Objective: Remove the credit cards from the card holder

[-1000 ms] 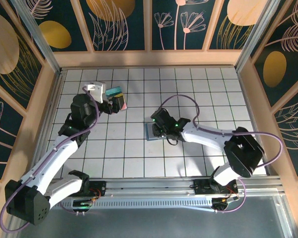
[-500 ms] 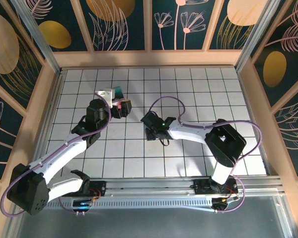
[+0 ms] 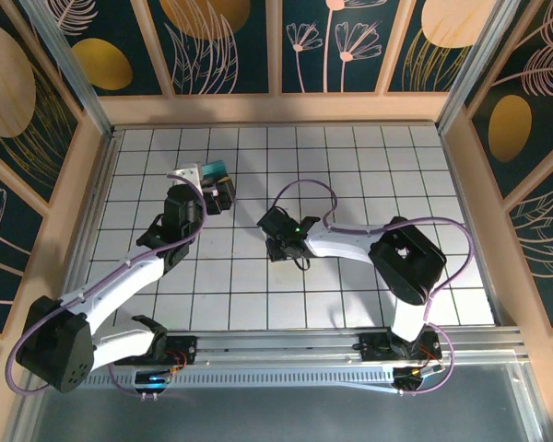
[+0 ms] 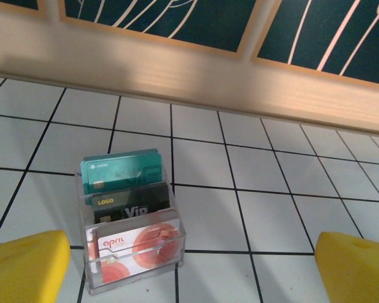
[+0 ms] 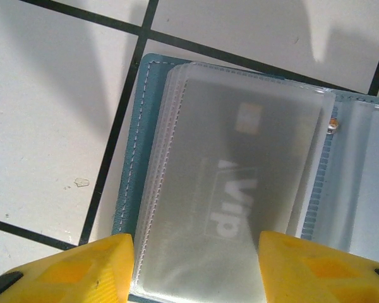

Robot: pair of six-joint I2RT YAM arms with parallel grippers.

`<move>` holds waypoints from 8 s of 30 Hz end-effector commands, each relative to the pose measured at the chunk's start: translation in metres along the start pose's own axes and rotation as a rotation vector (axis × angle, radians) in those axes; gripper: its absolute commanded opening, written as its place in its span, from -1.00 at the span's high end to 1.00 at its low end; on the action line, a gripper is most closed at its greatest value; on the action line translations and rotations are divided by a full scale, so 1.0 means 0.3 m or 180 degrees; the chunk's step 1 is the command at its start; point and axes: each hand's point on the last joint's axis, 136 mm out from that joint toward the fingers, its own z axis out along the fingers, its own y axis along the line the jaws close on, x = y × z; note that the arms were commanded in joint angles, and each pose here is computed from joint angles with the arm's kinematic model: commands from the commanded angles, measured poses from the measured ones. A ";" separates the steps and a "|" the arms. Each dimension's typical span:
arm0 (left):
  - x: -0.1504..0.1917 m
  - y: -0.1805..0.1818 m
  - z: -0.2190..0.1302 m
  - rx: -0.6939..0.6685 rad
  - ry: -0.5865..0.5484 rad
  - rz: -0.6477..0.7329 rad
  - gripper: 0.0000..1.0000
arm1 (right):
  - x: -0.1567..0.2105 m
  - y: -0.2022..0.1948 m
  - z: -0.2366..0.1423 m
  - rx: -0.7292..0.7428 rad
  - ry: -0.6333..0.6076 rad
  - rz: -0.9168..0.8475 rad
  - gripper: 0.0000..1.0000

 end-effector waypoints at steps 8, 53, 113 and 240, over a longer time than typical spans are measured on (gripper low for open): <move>-0.013 0.013 0.009 -0.0122 -0.0029 -0.0066 -0.98 | 0.034 -0.015 0.023 -0.0026 0.0101 0.0070 0.12; -0.018 -0.007 0.010 -0.0072 0.0102 0.0206 -0.98 | -0.084 -0.155 -0.086 -0.0269 -0.0342 0.0642 0.51; 0.706 -0.638 0.287 0.0689 0.1088 0.1887 -0.98 | -0.083 -0.571 -0.350 -0.0043 -0.1258 0.2064 0.09; 0.814 -0.151 0.110 -0.0398 0.2020 0.0707 -0.98 | -0.079 -0.094 -0.084 -0.2108 -0.0131 0.1694 0.50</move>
